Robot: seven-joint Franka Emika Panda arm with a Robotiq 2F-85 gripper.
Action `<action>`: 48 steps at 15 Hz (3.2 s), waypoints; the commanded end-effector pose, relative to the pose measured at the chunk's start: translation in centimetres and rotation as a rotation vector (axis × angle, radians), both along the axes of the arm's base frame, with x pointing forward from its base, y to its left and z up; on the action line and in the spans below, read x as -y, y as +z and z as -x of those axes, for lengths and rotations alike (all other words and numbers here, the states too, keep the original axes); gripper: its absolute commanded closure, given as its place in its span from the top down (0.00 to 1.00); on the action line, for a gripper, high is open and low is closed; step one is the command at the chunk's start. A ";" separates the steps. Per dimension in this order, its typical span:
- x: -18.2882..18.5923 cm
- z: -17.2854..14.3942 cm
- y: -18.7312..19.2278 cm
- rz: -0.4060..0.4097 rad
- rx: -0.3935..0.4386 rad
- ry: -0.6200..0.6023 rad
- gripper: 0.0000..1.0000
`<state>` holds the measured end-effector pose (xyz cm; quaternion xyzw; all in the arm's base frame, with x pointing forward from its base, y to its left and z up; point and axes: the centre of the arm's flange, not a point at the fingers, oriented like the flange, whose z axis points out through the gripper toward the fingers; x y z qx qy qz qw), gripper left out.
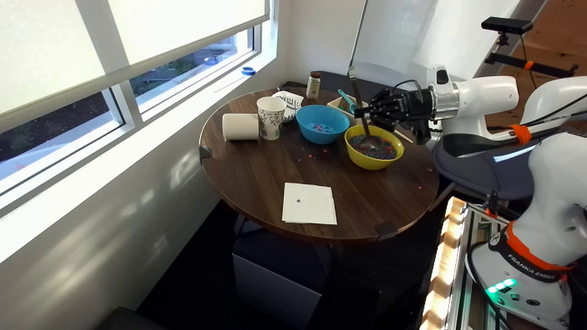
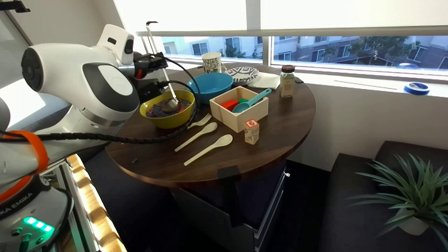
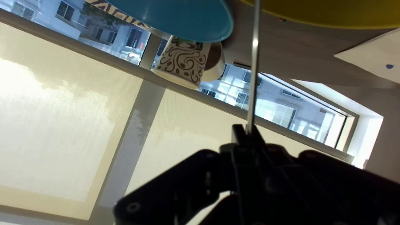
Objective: Pick up the silver utensil, scoop some of the substance from the yellow bowl and pour it into the blue bowl, put the silver utensil back on the yellow bowl and table
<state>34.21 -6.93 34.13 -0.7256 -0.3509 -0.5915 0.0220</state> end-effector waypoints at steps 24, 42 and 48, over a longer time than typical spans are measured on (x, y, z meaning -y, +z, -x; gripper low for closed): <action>-0.2 -2.2 2.9 -0.177 -0.063 -0.022 0.01; 3.9 -4.4 5.7 -0.310 -0.128 0.061 0.01; 2.9 -6.7 6.5 -0.328 -0.161 0.187 0.01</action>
